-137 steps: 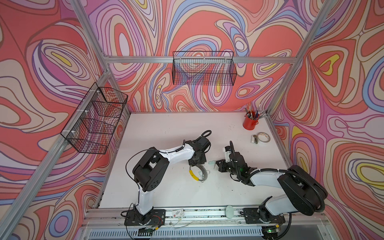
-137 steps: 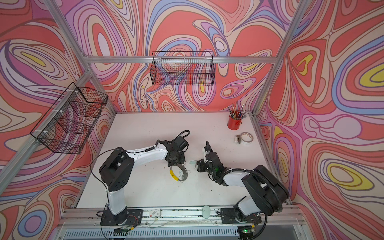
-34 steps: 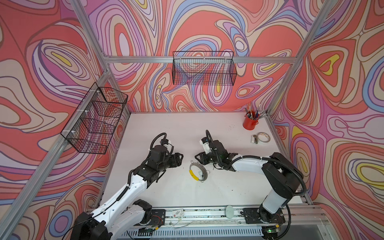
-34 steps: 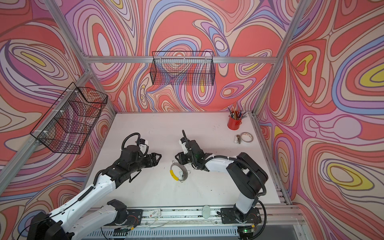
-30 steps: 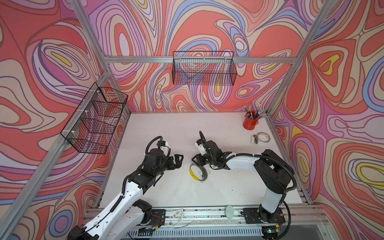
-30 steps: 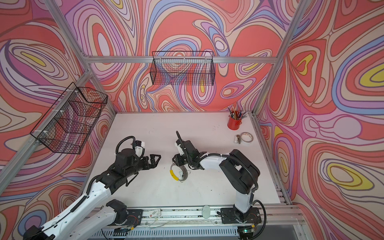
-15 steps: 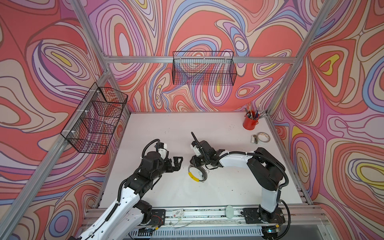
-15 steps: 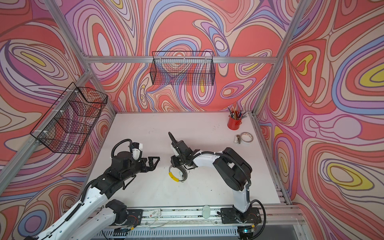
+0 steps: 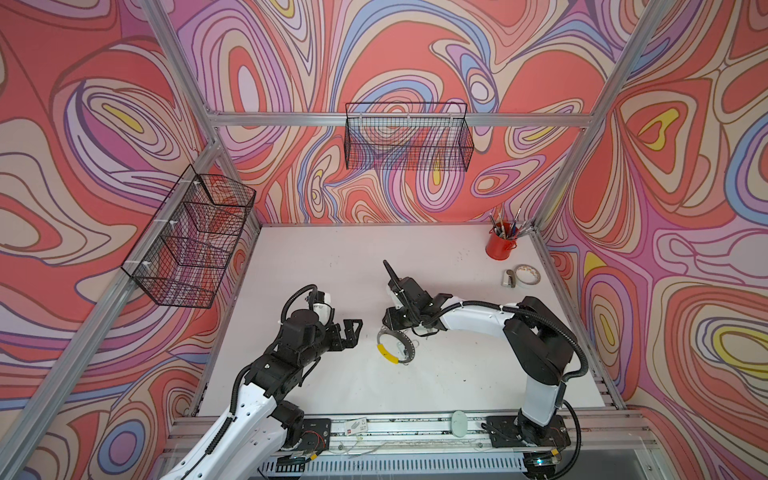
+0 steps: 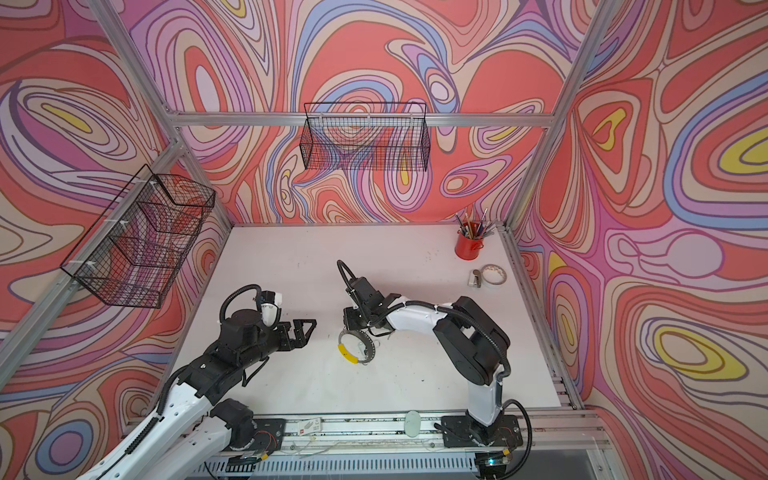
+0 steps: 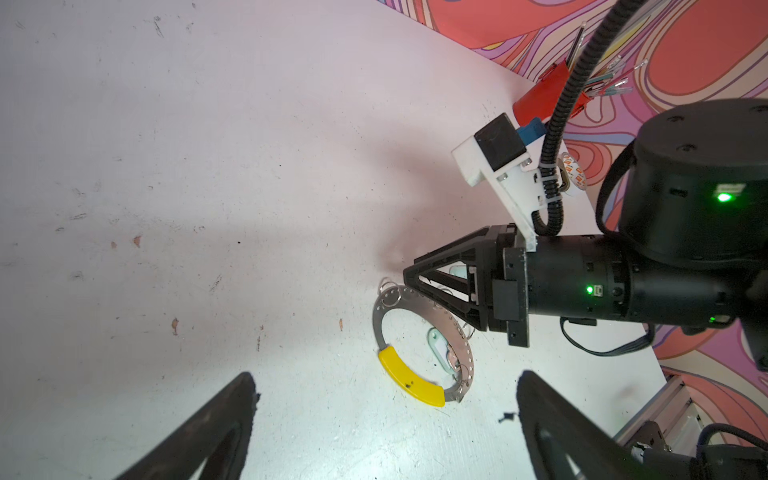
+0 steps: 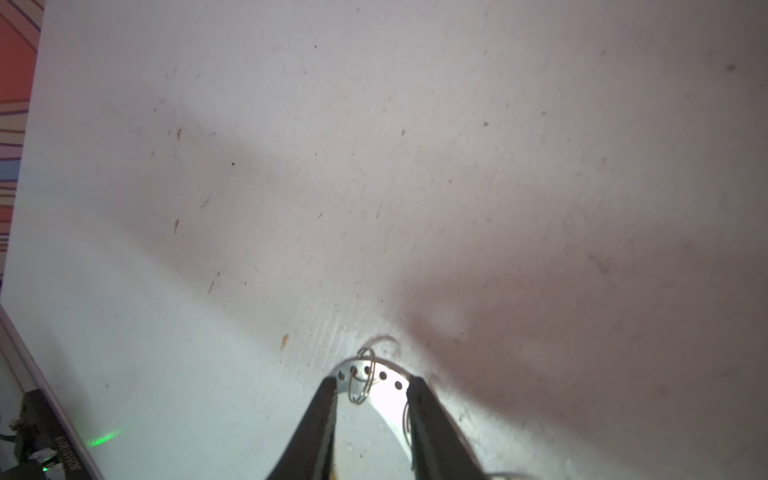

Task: Put the keys on the keyring

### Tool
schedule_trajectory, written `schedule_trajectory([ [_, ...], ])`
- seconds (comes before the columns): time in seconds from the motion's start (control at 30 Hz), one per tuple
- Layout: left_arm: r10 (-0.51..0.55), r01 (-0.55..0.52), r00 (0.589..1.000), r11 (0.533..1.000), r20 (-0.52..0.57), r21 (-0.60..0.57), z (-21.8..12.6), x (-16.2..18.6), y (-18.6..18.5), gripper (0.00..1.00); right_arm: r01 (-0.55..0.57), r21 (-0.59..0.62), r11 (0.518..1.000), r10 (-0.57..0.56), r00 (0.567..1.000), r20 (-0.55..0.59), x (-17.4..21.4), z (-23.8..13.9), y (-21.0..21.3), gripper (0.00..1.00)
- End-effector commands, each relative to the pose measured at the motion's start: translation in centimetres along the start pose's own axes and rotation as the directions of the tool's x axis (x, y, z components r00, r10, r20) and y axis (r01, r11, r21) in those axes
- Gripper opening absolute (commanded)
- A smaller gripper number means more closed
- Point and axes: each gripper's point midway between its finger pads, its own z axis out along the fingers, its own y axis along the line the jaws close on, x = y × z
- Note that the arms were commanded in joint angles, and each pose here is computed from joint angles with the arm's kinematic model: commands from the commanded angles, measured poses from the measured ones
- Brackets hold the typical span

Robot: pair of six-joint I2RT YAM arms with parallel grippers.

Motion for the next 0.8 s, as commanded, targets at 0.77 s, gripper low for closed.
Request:
schedule_trajectory([
  [0.77,-0.009,0.009,1.000,1.000,-0.003,-0.029,-0.8,0.3,0.6,1.00,-0.186,0.087,0.979,0.190,0.981,-0.045,1.9,3.0,0.5,0.28],
])
